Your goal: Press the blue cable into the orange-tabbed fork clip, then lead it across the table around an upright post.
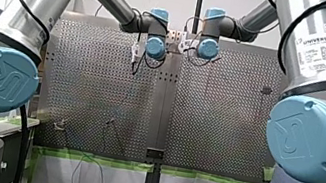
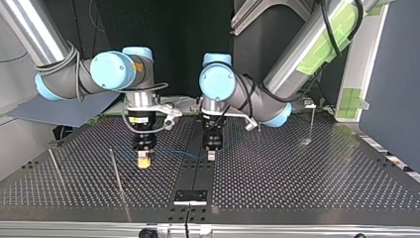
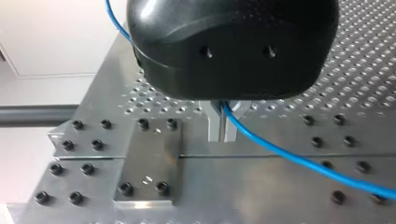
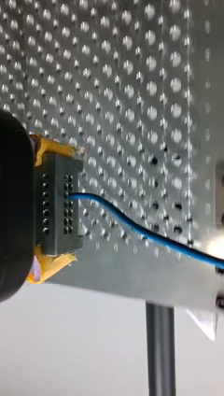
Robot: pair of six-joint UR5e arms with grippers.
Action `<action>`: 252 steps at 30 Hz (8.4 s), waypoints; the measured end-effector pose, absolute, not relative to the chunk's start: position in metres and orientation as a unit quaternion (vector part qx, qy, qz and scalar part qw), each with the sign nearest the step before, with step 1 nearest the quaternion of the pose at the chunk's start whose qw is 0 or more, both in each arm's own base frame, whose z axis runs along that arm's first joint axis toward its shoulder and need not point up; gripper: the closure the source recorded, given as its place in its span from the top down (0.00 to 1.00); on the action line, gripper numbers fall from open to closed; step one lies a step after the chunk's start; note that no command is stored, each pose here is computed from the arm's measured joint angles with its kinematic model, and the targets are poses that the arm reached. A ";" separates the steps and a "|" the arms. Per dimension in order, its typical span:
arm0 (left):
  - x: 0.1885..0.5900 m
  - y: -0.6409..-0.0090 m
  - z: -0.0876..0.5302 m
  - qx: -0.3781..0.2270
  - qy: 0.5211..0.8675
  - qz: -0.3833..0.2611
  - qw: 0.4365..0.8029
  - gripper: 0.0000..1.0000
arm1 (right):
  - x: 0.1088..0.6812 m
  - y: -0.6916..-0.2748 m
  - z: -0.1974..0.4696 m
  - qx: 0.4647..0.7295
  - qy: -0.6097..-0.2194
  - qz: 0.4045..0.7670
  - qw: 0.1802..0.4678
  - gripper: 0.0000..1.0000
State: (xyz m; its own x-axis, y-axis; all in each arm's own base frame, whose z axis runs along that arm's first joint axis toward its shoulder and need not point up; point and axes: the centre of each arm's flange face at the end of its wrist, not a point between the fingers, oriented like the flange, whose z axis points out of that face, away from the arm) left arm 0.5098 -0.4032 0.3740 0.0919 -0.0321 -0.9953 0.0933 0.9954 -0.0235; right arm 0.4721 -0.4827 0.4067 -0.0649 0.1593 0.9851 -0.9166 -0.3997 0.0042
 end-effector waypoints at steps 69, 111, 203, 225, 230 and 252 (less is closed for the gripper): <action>0.538 -0.502 0.459 0.063 0.656 -0.132 0.740 0.00 | 0.315 -0.564 0.467 0.465 -0.419 0.611 0.484 0.00; 0.569 -0.528 0.393 0.077 0.683 -0.141 0.713 0.00 | 0.292 -0.621 0.362 0.514 -0.456 0.569 0.451 0.00; 0.563 -0.515 0.357 0.063 0.722 -0.112 0.680 1.00 | 0.284 -0.629 0.178 0.564 -0.522 0.494 0.407 0.00; 0.562 -0.516 0.357 0.063 0.723 -0.112 0.678 1.00 | 0.259 -0.628 0.115 0.560 -0.557 0.459 0.405 0.00; 0.562 -0.514 0.356 0.059 0.725 -0.107 0.677 1.00 | 0.242 -0.627 0.081 0.557 -0.577 0.441 0.403 0.00; 0.549 -0.520 0.353 0.063 0.741 -0.109 0.660 1.00 | 0.176 -0.635 0.001 0.546 -0.612 0.399 0.410 0.00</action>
State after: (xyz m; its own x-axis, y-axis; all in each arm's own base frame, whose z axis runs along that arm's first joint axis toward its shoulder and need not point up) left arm 0.5489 -0.5197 0.3530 -0.1207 -0.0512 -0.9914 0.2377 0.9681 -0.0790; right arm 0.1761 -0.6346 0.0013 -0.0666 -0.3414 0.9376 -0.9956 0.0844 -0.0399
